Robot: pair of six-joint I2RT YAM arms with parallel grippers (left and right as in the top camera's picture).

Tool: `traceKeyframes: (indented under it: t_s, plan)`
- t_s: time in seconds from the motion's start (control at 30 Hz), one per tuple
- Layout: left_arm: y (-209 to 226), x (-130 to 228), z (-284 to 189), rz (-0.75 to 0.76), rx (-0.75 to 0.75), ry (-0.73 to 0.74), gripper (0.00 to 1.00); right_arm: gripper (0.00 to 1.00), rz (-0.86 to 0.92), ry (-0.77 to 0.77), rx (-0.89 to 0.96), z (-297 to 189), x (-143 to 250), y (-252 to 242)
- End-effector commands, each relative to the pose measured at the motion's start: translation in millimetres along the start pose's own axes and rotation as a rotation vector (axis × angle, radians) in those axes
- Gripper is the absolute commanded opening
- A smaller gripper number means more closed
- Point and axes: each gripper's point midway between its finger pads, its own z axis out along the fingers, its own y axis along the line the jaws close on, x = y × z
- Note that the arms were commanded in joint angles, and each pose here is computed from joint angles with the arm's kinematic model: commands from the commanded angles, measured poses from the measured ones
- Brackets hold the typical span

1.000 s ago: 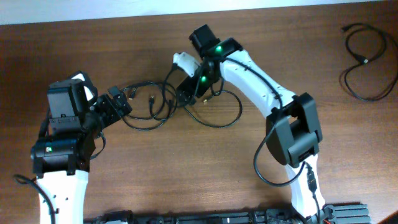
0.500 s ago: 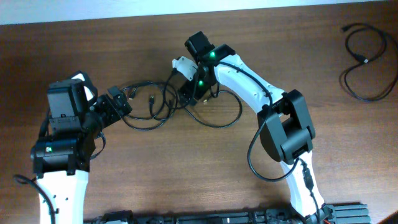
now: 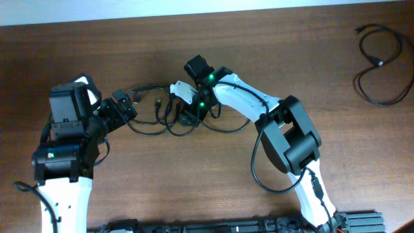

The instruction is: Untangle cables

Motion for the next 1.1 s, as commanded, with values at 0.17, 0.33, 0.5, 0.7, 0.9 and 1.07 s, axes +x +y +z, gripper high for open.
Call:
traceKeyframes:
  t_s: [0.17,0.33,0.5,0.7,0.9,1.07]
  plan:
    - [-2.4,0.5,-2.7,-0.007,0.012,-0.003,0.99,0.19,0.008,0.007,-0.018,9.4,4.9,2.9]
    - [-2.4,0.5,-2.7,-0.007,0.012,-0.003,0.99,0.04,-0.006,-0.017,-0.008,9.3,-1.2,0.2]
    - [-2.4,0.6,-2.7,-0.006,0.012,-0.002,0.99,0.04,0.081,-0.054,0.036,-51.0,-15.9,-18.6]
    - [-2.4,0.5,-2.7,-0.006,0.012,-0.003,0.99,0.04,-0.078,-0.459,0.092,-264.5,-73.1,27.7]
    - [-2.4,0.5,-2.7,-0.007,0.012,-0.003,0.99,0.04,-0.113,-0.46,0.063,-265.1,-75.3,44.4]
    - [-2.4,0.5,-2.7,-0.006,0.012,-0.003,0.99,0.04,-0.109,-0.456,0.06,-264.6,-74.4,44.8]
